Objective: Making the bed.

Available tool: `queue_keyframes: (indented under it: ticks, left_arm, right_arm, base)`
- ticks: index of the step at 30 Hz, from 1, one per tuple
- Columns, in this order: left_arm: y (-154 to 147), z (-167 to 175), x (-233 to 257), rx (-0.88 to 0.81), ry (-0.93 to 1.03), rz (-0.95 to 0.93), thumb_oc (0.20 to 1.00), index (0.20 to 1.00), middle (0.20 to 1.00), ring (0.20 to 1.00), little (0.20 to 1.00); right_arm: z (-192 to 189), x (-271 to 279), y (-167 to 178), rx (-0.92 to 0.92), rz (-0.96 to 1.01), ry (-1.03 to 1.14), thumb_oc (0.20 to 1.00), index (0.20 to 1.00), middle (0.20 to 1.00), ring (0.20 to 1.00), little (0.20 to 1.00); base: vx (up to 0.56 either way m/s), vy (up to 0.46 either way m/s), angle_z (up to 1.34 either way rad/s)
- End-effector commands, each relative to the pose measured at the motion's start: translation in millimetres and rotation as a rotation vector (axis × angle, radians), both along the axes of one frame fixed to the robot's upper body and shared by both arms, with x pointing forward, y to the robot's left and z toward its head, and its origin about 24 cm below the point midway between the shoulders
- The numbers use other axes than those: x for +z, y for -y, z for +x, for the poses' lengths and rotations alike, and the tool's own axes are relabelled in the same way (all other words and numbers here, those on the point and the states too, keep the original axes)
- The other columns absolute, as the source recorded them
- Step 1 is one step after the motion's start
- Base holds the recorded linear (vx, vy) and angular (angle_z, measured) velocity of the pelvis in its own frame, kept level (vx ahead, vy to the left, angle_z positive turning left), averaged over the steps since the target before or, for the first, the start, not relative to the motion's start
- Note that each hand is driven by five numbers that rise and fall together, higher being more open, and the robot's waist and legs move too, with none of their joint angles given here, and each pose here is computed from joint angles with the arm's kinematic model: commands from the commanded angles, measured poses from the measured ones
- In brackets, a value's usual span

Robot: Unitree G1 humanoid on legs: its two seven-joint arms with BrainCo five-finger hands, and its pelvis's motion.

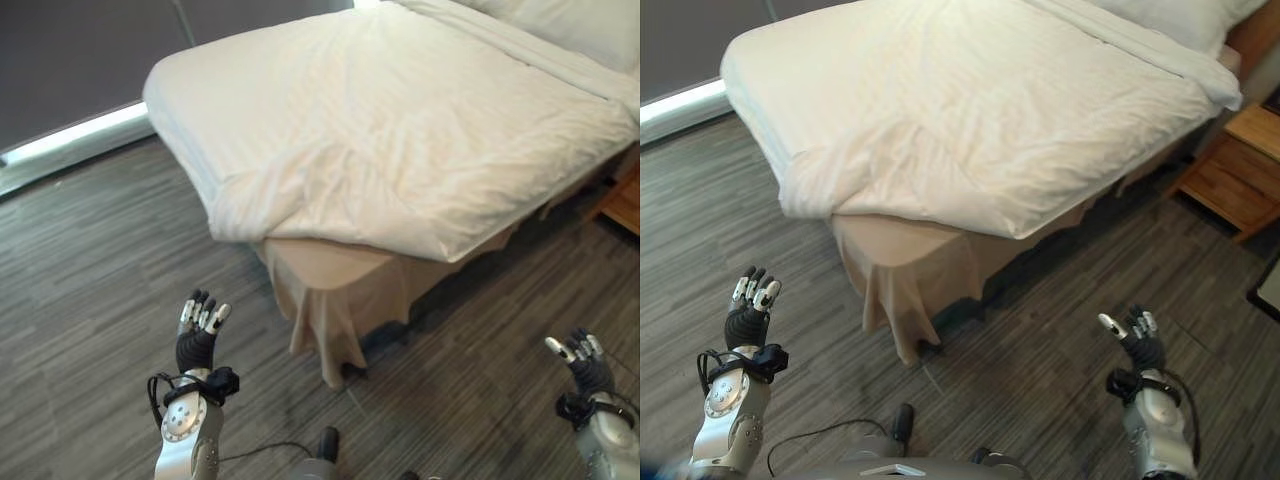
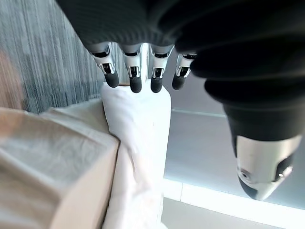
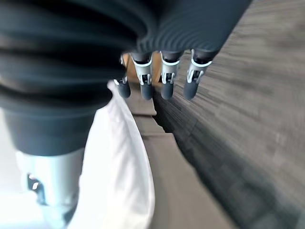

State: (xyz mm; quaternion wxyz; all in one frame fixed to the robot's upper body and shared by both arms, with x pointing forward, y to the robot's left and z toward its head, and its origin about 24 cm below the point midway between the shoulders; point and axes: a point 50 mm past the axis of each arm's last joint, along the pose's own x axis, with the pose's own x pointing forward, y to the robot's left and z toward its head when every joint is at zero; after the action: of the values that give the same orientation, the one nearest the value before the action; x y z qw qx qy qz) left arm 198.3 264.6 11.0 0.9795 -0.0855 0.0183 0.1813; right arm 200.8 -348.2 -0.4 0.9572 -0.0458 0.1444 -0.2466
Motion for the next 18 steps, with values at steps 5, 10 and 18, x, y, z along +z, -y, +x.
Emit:
queue_keyframes:
  ticks: [5, 10, 18]
  left_arm:
    - [-10, 4, 22, -0.087, 0.072, 0.027, 1.0, 1.0, 1.0, 1.0, 1.0]
    - [-10, -1, 6, -0.133, -0.021, 0.026, 1.0, 1.0, 1.0, 1.0, 1.0]
    - [-9, -13, -16, -0.163, -0.147, 0.018, 1.0, 1.0, 1.0, 1.0, 1.0]
  right_arm:
    - [118, 156, 36, 0.05, -0.46, 0.134, 1.0, 1.0, 1.0, 1.0, 1.0]
    - [154, 263, 25, 0.004, -0.75, 0.165, 1.0, 1.0, 1.0, 1.0, 1.0]
    - [149, 344, 21, -0.128, -1.03, 0.142, 1.0, 1.0, 1.0, 1.0, 1.0]
  base:
    - [-0.05, -0.014, 0.52]
    - [-0.04, -0.017, 0.45]
    - [0.0, -0.033, 0.38]
